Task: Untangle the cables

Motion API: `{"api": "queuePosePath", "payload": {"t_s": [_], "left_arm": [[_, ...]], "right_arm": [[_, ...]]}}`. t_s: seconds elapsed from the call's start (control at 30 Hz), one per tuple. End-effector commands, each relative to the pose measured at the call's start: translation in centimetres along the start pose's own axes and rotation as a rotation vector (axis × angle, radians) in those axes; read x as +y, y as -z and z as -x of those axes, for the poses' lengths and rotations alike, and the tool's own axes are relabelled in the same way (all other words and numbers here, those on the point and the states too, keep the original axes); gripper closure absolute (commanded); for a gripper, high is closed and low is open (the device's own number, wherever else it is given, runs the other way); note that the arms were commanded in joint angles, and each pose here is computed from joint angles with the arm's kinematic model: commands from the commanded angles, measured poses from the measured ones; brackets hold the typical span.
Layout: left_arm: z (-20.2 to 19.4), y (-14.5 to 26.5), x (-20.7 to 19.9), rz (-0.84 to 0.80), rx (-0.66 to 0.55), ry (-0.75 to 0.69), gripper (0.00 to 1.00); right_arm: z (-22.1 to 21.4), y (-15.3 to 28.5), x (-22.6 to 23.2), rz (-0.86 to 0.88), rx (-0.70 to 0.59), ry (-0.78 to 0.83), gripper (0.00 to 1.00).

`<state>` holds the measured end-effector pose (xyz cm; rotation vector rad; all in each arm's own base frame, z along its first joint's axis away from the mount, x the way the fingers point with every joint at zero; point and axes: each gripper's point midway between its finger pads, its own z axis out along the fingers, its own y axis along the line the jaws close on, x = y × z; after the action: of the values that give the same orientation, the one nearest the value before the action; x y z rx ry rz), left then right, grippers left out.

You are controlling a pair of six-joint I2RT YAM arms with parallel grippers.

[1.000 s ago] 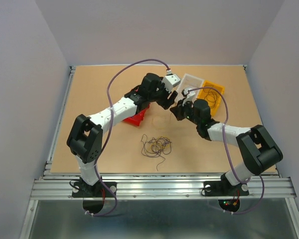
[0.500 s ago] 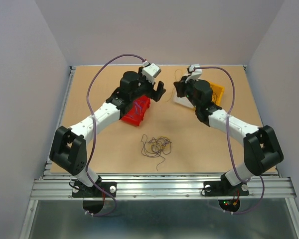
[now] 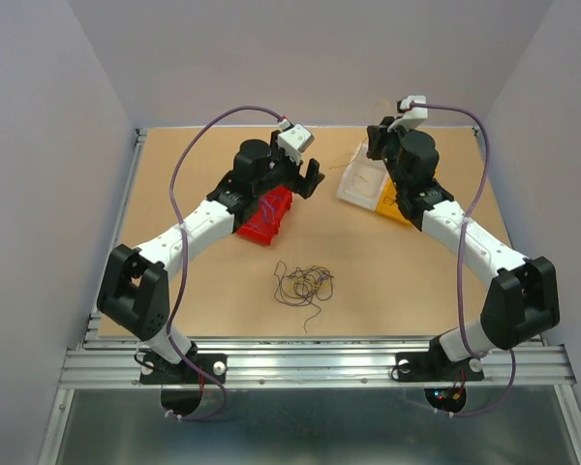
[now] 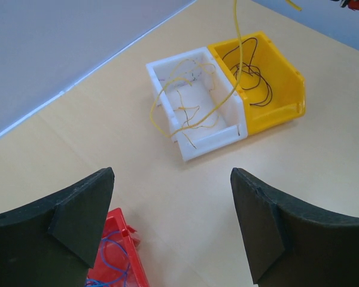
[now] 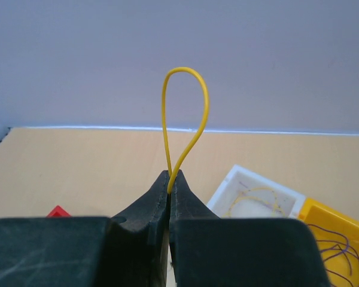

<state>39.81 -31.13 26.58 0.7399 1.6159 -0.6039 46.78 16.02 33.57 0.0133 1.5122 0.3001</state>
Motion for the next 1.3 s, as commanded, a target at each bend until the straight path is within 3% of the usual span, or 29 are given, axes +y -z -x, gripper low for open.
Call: {"api": "queuePosePath", "payload": {"t_s": [0.0, 0.33, 0.87, 1.0, 1.27], "left_arm": [[1.4, -0.1, -0.3, -0.014, -0.053, -0.010, 0.10], [0.2, -0.9, -0.2, -0.015, -0.019, -0.002, 0.10], [-0.4, -1.4, -0.6, -0.048, 0.004, 0.003, 0.10], [-0.5, -1.5, -0.7, -0.057, 0.010, 0.005, 0.10], [-0.6, -1.5, -1.0, -0.071, 0.016, 0.008, 0.10]], "right_arm": [[1.5, -0.7, -2.9, -0.082, -0.024, 0.002, 0.99], [-3.7, -3.1, -7.2, -0.130, 0.083, -0.014, 0.99], [-15.1, -7.4, -7.9, -0.135, 0.356, -0.025, 0.99], [-19.8, -8.1, -8.4, -0.235, 0.494, 0.008, 1.00], [-23.8, -7.3, -10.0, -0.394, 0.649, 0.004, 0.99]]}}
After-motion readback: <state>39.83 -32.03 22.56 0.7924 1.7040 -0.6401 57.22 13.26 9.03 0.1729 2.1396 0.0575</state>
